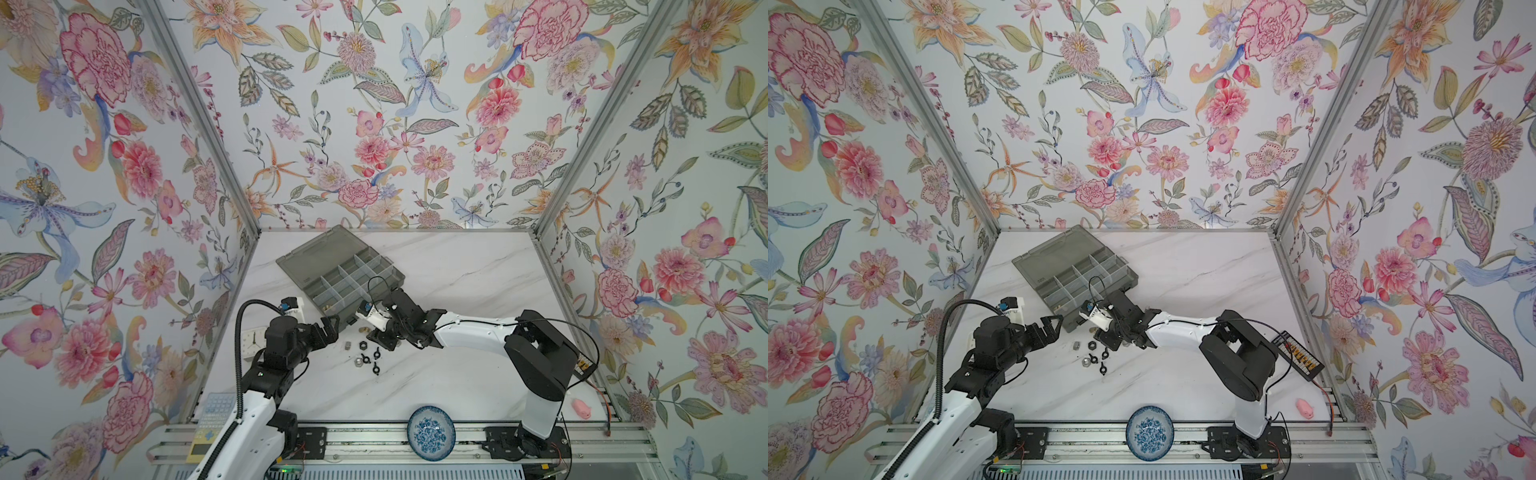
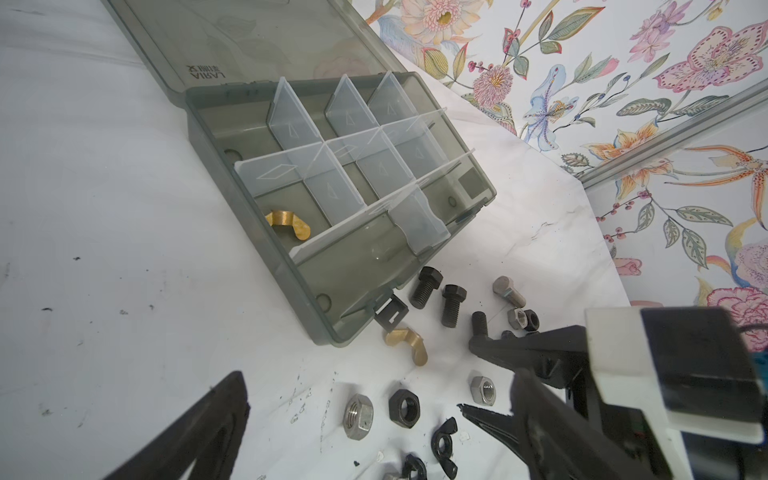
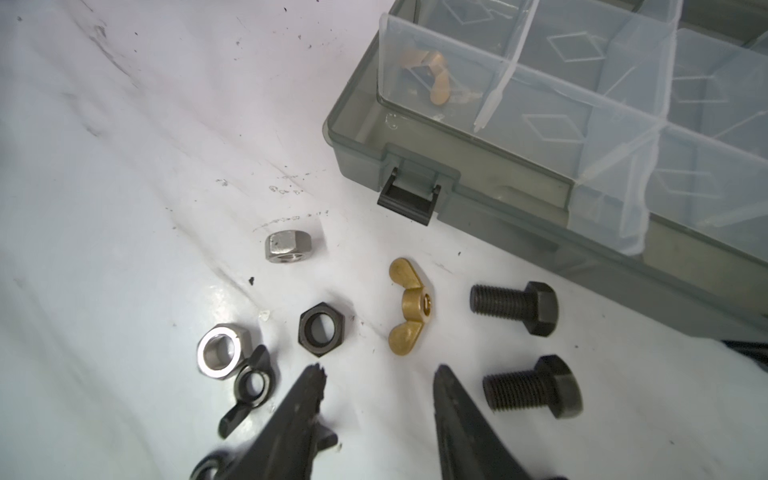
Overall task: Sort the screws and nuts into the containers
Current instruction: 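Move the right gripper back to the pile and grasp another brass wing nut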
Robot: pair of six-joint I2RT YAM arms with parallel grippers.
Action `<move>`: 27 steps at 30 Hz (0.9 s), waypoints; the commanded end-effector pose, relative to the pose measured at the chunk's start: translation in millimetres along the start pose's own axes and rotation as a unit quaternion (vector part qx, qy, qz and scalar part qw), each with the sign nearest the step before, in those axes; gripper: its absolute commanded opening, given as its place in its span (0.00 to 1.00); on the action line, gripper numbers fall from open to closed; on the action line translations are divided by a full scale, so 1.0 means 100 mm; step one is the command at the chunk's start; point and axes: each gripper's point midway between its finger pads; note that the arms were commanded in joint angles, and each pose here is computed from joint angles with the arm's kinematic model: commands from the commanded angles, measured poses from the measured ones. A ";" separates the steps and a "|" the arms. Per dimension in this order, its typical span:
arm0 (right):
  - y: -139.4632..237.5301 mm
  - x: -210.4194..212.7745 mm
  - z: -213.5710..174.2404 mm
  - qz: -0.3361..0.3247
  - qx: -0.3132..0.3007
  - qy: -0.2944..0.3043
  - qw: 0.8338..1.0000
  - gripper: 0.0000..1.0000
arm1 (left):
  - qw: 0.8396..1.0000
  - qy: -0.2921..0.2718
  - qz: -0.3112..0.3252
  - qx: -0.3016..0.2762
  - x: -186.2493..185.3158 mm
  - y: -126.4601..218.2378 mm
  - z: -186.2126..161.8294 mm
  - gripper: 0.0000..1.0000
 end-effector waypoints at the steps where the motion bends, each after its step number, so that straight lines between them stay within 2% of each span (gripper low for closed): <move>1: -0.08 -0.04 0.01 -0.017 -0.010 0.020 1.000 0.44 | 1.000 0.004 -0.009 -0.001 -0.01 -0.01 0.01 0.99; 27: -0.44 -0.12 -0.08 -0.048 -0.014 0.014 0.999 0.33 | 1.000 -0.004 -0.008 -0.005 -0.01 0.01 0.02 0.99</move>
Point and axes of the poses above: each gripper's point midway between its finger pads, its own y axis back along the fingers, its own x axis along the line the jaws close on, z = x × y, and after that the axes turned 3 degrees about y, right-handed
